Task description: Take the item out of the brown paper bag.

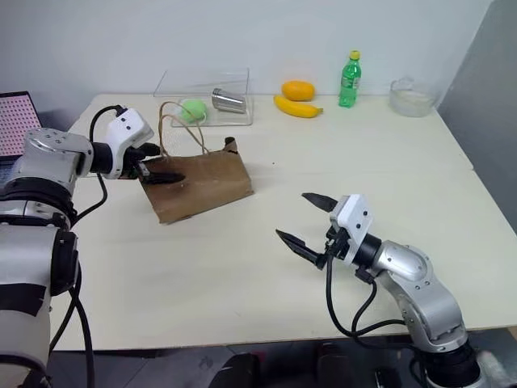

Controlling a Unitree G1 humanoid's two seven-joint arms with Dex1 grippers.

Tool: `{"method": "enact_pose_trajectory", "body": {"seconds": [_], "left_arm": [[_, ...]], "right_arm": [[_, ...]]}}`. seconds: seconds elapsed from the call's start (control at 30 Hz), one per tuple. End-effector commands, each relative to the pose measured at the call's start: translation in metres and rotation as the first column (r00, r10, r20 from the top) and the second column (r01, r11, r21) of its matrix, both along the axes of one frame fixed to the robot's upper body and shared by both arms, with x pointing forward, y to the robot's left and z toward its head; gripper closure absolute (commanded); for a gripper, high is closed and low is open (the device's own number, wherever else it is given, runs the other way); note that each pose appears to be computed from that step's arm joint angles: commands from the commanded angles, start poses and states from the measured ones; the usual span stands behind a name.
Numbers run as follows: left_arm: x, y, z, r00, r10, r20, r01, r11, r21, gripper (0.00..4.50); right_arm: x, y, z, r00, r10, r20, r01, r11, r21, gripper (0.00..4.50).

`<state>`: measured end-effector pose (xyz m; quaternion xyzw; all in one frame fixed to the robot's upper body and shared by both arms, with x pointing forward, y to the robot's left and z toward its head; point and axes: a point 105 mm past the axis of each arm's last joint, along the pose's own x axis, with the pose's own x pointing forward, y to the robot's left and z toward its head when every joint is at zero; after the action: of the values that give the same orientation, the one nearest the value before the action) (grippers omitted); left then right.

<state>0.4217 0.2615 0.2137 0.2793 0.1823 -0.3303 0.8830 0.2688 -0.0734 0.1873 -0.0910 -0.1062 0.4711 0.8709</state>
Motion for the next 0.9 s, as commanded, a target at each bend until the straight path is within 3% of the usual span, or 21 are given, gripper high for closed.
{"method": "enact_pose_trajectory", "body": {"seconds": [0.03, 0.37, 0.7, 0.9], "left_arm": [[0.007, -0.007, 0.022, 0.997, 0.003, 0.082, -0.002, 1.000, -0.018, 1.26], [0.003, -0.022, 0.013, 0.992, -0.123, 0.033, 0.120, 0.990, 0.074, 4.40], [0.004, -0.061, 0.069, 0.931, -0.302, 0.205, 0.280, 0.951, 0.130, 4.48], [-0.002, -0.098, 0.080, 0.856, -0.462, 0.232, 0.436, 0.886, 0.157, 4.48]], "right_arm": [[-0.009, 0.000, 0.009, 0.999, 0.009, 0.037, -0.009, 1.000, 0.004, 0.00], [-0.023, -0.004, 0.000, 1.000, -0.003, -0.008, 0.002, 1.000, -0.031, 0.00], [-0.038, -0.010, -0.008, 0.998, -0.027, -0.050, 0.025, 0.999, -0.048, 0.00], [-0.041, -0.011, -0.009, 0.997, -0.057, -0.043, 0.055, 0.998, -0.040, 0.00]]}}
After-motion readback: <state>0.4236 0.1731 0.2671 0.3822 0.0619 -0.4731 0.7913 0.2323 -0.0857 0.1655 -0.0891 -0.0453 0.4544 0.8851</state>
